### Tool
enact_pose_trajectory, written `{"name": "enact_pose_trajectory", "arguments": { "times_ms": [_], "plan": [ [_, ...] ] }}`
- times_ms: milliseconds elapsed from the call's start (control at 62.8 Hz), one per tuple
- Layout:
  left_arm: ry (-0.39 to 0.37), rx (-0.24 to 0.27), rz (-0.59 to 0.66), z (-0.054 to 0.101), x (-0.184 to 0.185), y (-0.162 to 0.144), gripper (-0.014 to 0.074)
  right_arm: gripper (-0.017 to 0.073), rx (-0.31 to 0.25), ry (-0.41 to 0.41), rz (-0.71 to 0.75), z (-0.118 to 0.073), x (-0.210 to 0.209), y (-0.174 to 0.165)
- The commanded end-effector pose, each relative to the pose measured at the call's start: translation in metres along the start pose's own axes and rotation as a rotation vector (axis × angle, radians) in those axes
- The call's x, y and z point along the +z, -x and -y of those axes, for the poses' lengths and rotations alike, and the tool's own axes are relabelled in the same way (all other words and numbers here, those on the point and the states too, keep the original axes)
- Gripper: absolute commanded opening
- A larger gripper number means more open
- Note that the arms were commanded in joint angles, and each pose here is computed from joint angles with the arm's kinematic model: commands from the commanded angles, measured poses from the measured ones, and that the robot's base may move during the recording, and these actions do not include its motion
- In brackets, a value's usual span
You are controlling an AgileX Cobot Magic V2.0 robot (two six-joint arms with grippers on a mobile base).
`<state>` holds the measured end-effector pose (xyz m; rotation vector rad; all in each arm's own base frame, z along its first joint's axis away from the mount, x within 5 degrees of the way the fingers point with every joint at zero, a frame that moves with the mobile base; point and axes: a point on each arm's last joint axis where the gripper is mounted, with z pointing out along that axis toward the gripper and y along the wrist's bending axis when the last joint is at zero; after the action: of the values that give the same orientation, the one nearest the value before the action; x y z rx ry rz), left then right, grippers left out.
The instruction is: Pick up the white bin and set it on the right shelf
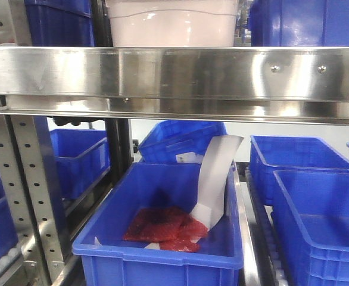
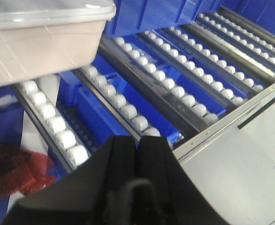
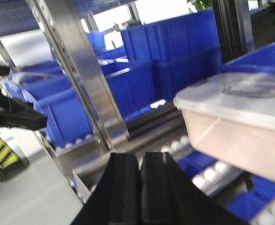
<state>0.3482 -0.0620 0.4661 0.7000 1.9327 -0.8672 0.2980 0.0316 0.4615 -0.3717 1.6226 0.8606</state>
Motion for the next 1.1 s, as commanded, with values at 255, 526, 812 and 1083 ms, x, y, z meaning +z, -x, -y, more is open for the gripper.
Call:
{"name": "enact_pose_trajectory", "arguments": {
  "times_ms": [255, 526, 812, 1083],
  "plan": [
    [0.189, 0.076, -0.271, 0.044, 0.023, -0.009, -0.0119, 0.0069, -0.051, -0.456, -0.004, -0.02, -0.064, -0.047],
    [0.309, 0.071, -0.297, 0.051, 0.034, -0.01, -0.0118, 0.0069, -0.048, -0.682, 0.086, -0.026, -0.108, -0.111],
    [0.407, 0.099, -0.201, 0.057, 0.015, -0.016, -0.0118, 0.0069, -0.118, -0.843, 0.279, -0.051, -0.16, -0.163],
    [0.49, 0.121, -0.002, 0.077, -0.017, -0.052, -0.0118, 0.0069, -0.158, -0.827, 0.36, -0.069, -0.178, -0.183]
  ]
}}
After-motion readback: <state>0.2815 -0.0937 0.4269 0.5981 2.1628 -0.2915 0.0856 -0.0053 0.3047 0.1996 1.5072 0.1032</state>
